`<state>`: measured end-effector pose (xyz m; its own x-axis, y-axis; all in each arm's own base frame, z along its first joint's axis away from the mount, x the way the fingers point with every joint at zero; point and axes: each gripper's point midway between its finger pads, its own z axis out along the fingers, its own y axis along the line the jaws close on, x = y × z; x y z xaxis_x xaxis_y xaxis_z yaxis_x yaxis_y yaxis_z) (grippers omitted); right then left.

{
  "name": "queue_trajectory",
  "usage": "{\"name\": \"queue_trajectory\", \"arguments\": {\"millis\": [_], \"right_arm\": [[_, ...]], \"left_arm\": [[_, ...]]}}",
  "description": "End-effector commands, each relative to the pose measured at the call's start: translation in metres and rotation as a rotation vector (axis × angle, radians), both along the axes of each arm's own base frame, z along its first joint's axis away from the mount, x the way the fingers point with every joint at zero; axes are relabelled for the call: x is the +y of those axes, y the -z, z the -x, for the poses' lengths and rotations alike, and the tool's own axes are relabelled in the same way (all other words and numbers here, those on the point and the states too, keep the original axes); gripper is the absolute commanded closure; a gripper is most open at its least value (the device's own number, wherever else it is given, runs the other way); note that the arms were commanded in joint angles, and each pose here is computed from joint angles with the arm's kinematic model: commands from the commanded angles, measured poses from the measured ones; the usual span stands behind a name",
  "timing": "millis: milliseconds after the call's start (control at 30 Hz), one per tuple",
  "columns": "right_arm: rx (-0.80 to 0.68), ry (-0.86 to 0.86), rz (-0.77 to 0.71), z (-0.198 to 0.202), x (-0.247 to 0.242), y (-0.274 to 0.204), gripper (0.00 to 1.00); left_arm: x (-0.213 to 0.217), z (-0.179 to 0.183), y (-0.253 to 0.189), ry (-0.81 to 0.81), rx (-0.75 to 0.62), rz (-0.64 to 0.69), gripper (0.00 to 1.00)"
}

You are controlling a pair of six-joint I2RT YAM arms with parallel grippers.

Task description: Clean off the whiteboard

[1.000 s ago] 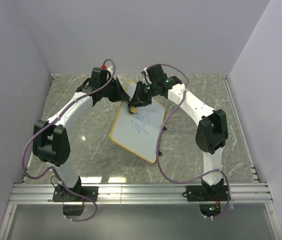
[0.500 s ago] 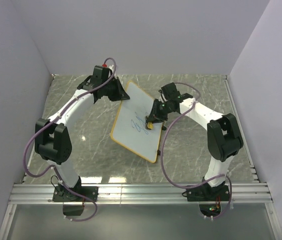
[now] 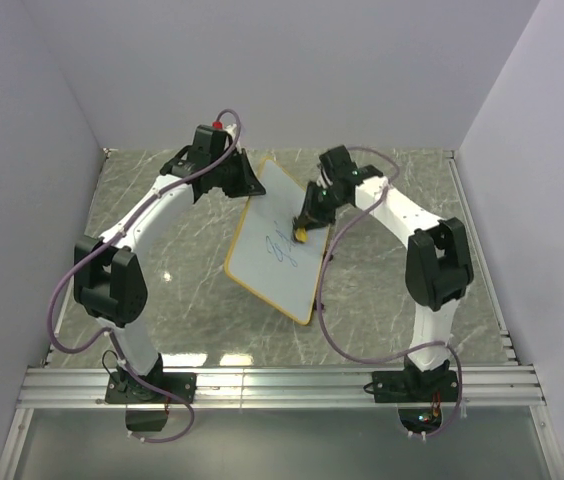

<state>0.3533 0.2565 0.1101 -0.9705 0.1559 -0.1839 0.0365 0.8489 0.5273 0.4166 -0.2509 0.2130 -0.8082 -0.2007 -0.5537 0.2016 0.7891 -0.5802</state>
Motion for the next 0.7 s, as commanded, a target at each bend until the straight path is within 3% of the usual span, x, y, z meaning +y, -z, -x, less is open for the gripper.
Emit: {"name": "queue_trajectory", "arguments": {"millis": [0, 167, 333, 667], "right_arm": [[-0.169, -0.03, -0.114, -0.048, 0.041, -0.055, 1.0], [-0.194, -0.026, -0.143, -0.08, 0.059, -0.073, 1.0], [-0.154, -0.006, -0.106, -0.083, 0.053, -0.047, 1.0], [-0.002, 0.093, 0.044, -0.012, -0.037, 0.053, 1.0]], "left_arm": [[-0.005, 0.019, 0.032, 0.074, 0.045, -0.159, 1.0], [-0.016, 0.023, 0.03, 0.102, 0.035, -0.185, 1.0], [-0.021, 0.024, 0.028, 0.112, 0.025, -0.193, 1.0], [-0.022, 0.02, 0.021, 0.113, 0.009, -0.194, 1.0]]}}
